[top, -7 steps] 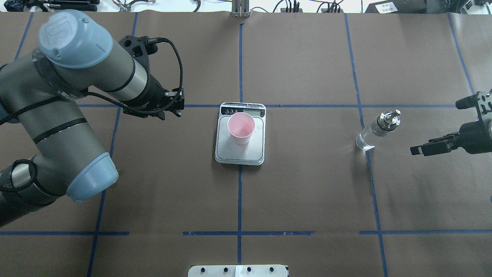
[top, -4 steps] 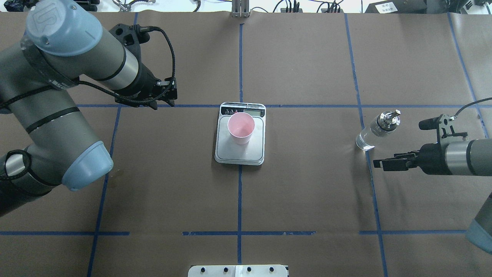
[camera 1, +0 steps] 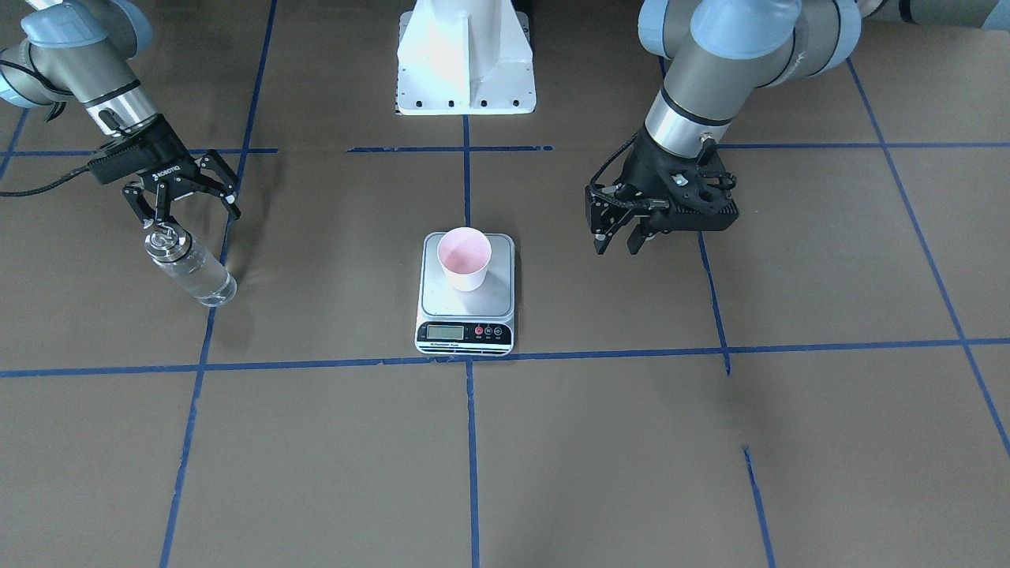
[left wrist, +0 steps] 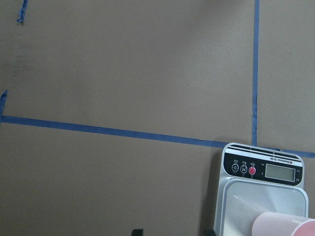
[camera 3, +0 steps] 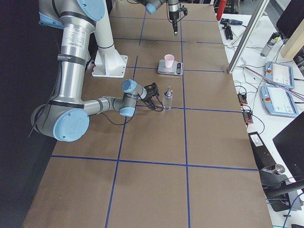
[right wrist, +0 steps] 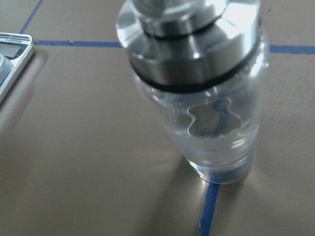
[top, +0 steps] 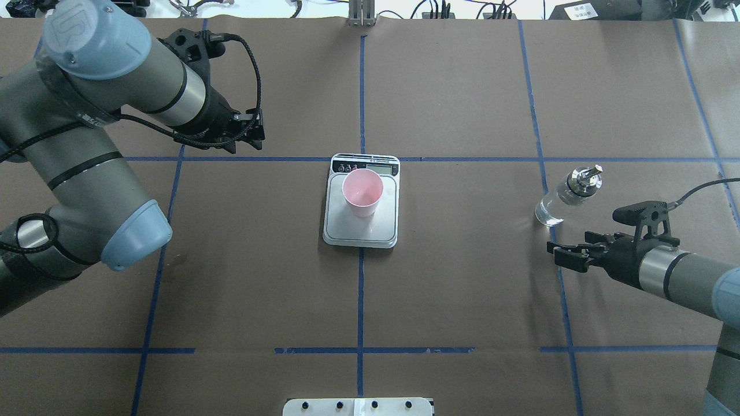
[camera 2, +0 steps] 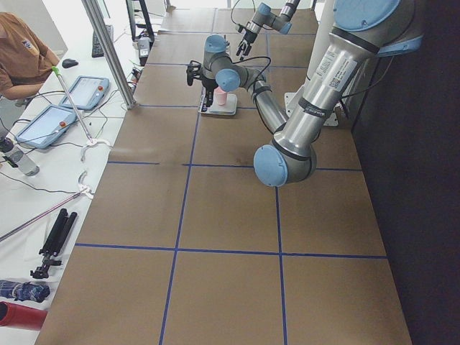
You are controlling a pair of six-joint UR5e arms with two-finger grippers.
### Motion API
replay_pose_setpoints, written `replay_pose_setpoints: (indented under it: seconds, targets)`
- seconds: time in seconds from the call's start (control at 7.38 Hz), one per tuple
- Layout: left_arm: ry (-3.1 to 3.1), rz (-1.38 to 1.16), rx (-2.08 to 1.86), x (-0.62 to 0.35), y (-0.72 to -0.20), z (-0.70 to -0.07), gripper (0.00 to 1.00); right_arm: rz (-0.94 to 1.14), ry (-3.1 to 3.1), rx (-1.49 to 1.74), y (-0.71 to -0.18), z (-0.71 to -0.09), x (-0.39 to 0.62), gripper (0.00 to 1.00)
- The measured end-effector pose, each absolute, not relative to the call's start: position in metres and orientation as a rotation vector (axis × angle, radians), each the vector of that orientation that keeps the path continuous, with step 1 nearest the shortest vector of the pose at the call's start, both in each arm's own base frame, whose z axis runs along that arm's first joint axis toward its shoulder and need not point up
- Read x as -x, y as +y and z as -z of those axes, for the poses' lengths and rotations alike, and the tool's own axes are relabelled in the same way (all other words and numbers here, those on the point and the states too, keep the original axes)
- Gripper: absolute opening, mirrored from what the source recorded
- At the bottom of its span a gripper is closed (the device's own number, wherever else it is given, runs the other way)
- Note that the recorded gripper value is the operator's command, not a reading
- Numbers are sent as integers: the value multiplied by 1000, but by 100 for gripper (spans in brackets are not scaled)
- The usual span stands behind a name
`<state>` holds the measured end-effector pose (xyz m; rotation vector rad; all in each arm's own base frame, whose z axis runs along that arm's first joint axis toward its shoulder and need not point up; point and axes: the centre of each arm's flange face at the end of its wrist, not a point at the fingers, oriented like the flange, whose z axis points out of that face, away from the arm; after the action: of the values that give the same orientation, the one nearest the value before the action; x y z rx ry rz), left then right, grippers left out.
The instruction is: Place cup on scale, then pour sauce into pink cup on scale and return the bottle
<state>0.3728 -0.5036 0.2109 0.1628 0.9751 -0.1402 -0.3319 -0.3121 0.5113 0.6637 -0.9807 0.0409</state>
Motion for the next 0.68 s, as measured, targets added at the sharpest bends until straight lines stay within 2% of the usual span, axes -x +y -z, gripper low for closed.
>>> replay_pose_setpoints:
  seconds: [0.41, 0.68]
  targets:
    - [935, 71, -215, -363, -512, -230, 55, -108, -804, -851, -293, -512, 353, 100]
    - [846, -37, -299, -328, -524, -272, 55, -185, -773, -917, -294, -509, 351, 100]
